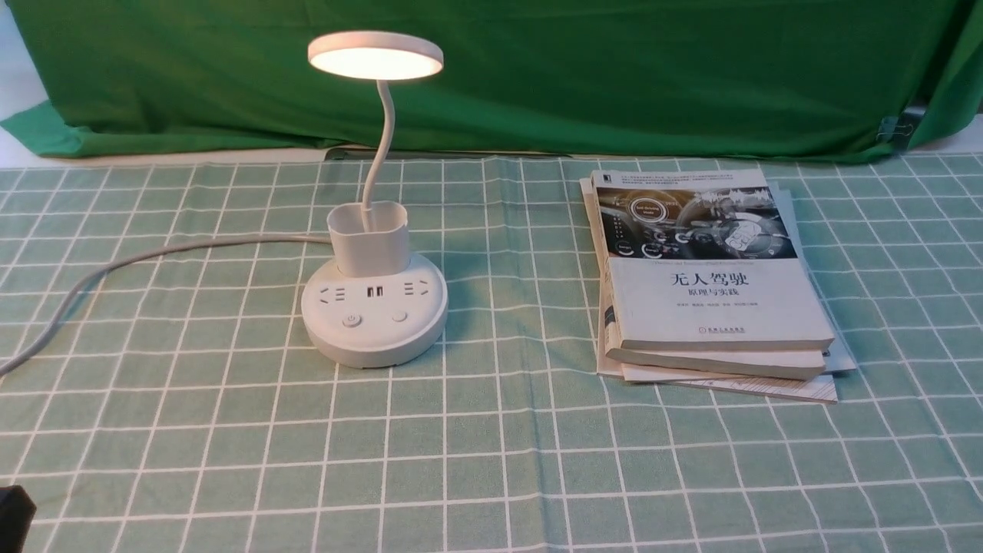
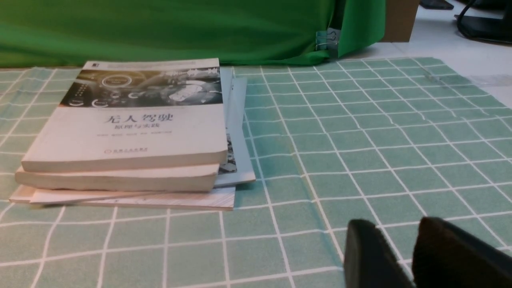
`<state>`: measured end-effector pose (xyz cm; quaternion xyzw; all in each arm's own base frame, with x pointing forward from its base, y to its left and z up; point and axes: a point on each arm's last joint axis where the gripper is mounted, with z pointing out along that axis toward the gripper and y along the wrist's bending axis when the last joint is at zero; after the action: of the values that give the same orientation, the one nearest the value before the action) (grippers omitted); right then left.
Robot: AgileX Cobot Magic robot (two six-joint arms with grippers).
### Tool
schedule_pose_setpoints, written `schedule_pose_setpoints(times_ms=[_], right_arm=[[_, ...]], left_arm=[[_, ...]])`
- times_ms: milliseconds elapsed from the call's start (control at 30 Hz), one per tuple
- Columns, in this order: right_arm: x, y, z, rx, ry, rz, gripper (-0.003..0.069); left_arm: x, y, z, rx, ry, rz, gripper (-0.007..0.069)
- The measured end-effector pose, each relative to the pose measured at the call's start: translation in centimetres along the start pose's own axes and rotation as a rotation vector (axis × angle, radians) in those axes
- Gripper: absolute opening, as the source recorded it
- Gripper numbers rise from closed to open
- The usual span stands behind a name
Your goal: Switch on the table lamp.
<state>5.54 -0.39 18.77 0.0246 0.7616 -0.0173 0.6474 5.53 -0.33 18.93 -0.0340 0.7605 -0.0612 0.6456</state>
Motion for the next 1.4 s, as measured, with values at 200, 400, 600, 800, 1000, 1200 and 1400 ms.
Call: schedule_pose_setpoints(times_ms=[200, 400, 600, 800, 1000, 1200, 1400], right_arm=[[0.00, 0.00, 0.00, 0.000, 0.000, 0.001, 0.0238], [0.00, 0.00, 0.00, 0.000, 0.000, 0.000, 0.0238], [0.00, 0.00, 0.00, 0.000, 0.000, 0.000, 0.0238], [0.00, 0.00, 0.00, 0.000, 0.000, 0.000, 0.0238], [0.00, 0.00, 0.00, 0.000, 0.000, 0.000, 0.0238], [0.00, 0.00, 0.00, 0.000, 0.000, 0.000, 0.0238], [0.00, 0.00, 0.00, 0.000, 0.000, 0.000, 0.0238]], left_arm=[[-0.16, -0.01, 0.00, 0.002, -0.017, 0.000, 0.0046], [-0.16, -0.01, 0.00, 0.002, -0.017, 0.001, 0.0052], [-0.16, -0.01, 0.00, 0.002, -0.017, 0.001, 0.0058], [-0.18, -0.01, 0.00, 0.001, -0.020, 0.005, 0.0065], [-0.19, 0.00, 0.00, 0.000, -0.021, 0.007, 0.0072], [-0.19, 0.00, 0.00, 0.000, -0.021, 0.009, 0.0077], [-0.19, 0.00, 0.00, 0.000, -0.021, 0.012, 0.0086]])
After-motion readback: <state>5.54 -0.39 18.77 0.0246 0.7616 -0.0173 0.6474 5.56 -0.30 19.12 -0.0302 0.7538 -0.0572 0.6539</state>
